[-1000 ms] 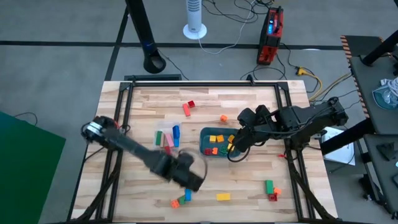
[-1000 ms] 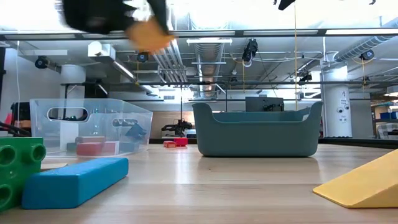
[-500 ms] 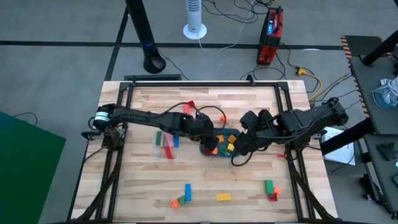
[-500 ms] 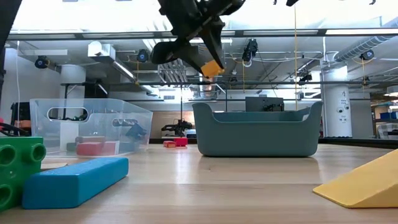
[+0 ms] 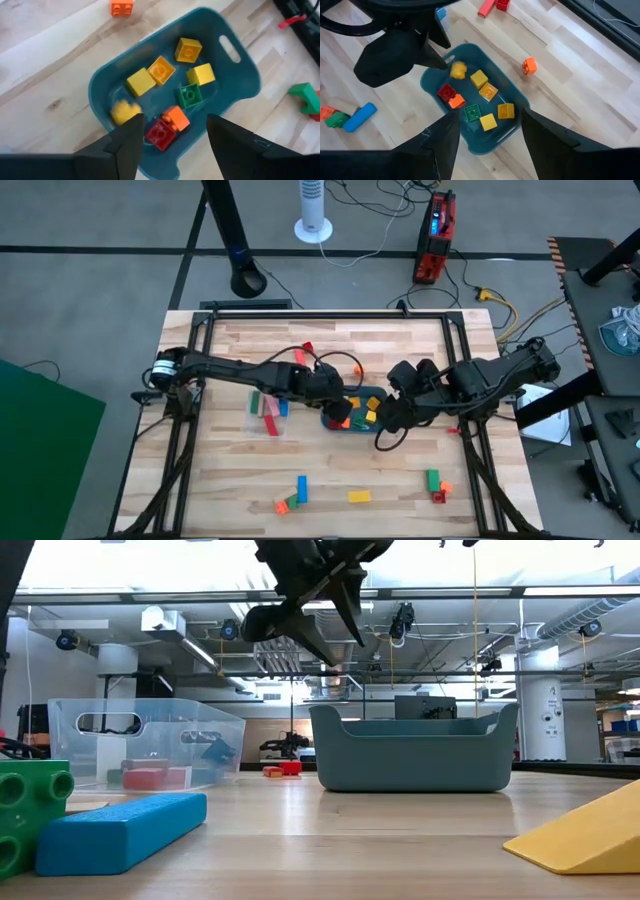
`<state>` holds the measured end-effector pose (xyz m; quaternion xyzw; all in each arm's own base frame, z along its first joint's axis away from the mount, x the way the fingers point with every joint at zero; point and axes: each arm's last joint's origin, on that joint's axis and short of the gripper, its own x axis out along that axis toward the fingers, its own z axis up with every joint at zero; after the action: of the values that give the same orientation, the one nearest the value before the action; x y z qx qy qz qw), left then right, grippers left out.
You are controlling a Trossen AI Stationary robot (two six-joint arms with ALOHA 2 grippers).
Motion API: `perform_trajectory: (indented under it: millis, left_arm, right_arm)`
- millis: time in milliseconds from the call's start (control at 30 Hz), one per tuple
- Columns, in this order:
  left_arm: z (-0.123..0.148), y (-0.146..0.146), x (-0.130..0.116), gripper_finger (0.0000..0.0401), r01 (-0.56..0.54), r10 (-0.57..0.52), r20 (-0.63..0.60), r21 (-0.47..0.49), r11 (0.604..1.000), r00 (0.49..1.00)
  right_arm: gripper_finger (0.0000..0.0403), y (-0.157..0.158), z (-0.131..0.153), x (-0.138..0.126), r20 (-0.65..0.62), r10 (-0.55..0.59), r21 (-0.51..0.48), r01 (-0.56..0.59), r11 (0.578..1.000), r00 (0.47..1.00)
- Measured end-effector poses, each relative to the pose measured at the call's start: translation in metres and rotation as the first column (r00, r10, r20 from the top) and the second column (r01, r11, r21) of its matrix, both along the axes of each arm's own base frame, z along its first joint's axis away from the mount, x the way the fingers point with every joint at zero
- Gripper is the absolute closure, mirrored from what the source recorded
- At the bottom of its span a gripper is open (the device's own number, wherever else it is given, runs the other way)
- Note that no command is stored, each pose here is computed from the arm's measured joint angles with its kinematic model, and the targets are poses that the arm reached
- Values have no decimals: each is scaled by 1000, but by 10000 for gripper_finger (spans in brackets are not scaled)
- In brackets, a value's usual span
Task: Sort blocks by size
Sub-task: Put the top middle orange square game piece into the blue bin
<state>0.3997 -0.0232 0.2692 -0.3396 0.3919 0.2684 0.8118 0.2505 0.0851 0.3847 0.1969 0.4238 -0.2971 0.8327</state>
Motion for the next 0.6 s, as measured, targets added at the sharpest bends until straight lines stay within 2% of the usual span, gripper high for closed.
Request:
perform_trajectory:
  millis: [133, 233, 433, 600]
  left_arm:
    - [15, -1, 1, 196, 47, -48, 21, 21, 999, 999]
    - [40, -1, -9, 196, 72, -71, -19, 66, 995, 997]
    - [109, 3, -53, 196, 62, -27, -129, 276, 959, 991]
    - [159, 12, -94, 196, 87, -66, -69, 382, 920, 995]
  right_arm:
    - [203, 0, 0, 0, 1, -3, 2, 3, 1000, 1000]
    - [207, 0, 0, 0, 6, -17, 10, 17, 1000, 1000]
    - [219, -25, -2, 9, -11, -121, 58, 122, 991, 993]
    - [220, -73, -13, 27, -91, -234, 116, 244, 963, 968]
